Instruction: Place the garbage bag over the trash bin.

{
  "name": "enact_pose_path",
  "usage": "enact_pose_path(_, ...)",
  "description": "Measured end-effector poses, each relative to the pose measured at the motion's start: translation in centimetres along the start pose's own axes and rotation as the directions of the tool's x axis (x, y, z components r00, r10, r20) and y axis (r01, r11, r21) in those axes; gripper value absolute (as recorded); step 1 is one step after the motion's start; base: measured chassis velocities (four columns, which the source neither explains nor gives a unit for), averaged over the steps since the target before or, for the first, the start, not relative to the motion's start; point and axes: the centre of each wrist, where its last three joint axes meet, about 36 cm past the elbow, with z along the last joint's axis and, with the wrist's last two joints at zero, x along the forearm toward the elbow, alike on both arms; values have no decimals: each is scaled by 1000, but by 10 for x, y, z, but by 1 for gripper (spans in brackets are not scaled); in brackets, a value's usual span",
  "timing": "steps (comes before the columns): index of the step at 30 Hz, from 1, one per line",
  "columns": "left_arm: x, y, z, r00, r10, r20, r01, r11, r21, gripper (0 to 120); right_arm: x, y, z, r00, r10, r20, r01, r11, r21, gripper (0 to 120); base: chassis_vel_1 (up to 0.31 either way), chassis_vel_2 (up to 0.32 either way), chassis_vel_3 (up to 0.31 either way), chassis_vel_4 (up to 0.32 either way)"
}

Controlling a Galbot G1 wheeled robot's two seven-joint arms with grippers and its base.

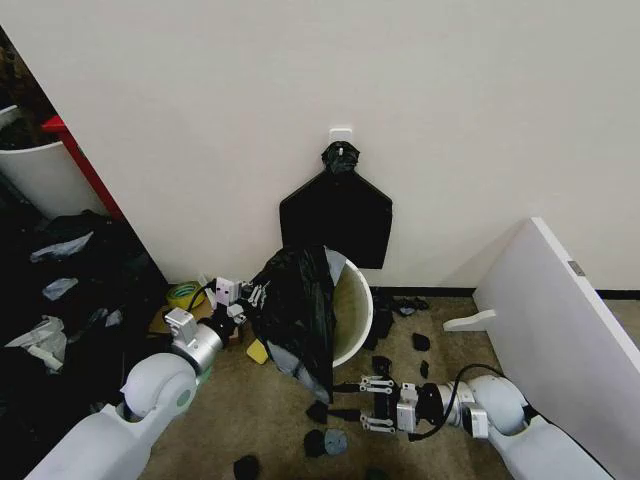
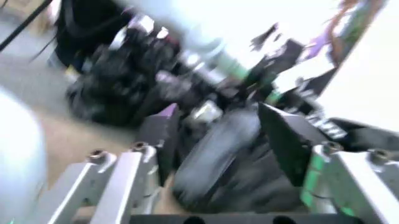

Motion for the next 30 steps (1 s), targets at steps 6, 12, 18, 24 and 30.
enact_pose_path(6,3,-3,10,996,62,63,-58,996,-69,5,-35,16,-22,905,425,-32,-423,888,-180,77,0,0,0,0)
enact_pose_path(12,5,-5,16,988,120,102,-108,987,-116,5,-94,44,-57,716,652,-250,-696,640,-326,94,0,0,0,0)
enact_pose_path(18,6,1,16,980,154,130,-134,980,-149,5,-145,53,-96,484,711,-510,-860,280,-427,88,0,0,0,0)
enact_pose_path(24,7,3,17,979,153,131,-133,979,-155,5,-151,51,-104,469,726,-504,-851,218,-478,66,0,0,0,0)
enact_pose_path(30,6,4,17,979,154,131,-133,978,-158,5,-153,44,-115,430,751,-502,-835,119,-538,52,0,0,0,0)
